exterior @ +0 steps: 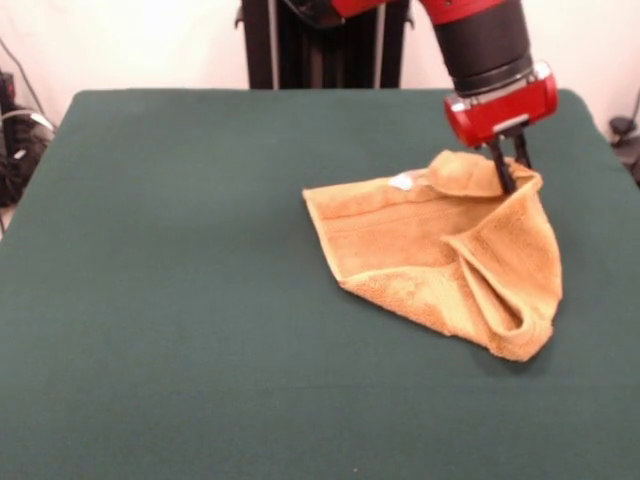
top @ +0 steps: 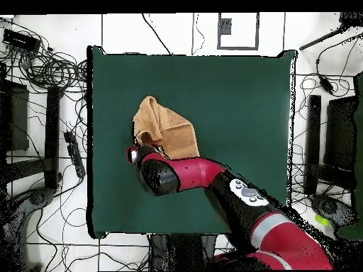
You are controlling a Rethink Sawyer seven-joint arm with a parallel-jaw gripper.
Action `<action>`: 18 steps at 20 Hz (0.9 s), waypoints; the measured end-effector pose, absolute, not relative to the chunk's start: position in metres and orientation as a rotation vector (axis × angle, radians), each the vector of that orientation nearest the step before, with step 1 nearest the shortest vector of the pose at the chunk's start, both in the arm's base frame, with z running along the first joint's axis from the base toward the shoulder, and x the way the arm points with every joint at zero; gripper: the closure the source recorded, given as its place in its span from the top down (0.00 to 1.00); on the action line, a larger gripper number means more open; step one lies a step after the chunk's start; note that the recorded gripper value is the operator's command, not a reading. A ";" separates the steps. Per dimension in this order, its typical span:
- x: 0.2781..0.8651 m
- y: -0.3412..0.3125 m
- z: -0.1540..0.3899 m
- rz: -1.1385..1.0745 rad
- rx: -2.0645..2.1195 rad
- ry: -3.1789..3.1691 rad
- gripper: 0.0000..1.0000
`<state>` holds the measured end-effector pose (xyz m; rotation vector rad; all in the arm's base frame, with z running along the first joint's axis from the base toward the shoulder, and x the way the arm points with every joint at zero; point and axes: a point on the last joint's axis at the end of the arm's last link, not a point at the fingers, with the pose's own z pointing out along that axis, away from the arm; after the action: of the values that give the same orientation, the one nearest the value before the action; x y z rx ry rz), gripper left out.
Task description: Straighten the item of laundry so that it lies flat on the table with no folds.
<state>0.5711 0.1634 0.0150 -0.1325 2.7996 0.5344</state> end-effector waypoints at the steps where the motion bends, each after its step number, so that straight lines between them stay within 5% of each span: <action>1: 0.569 0.166 0.014 0.528 -0.134 2.807 0.00; 18: 0.546 0.240 -0.017 0.437 -0.054 2.924 0.00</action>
<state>0.5457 0.2402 -0.0171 -0.0537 2.9244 0.4367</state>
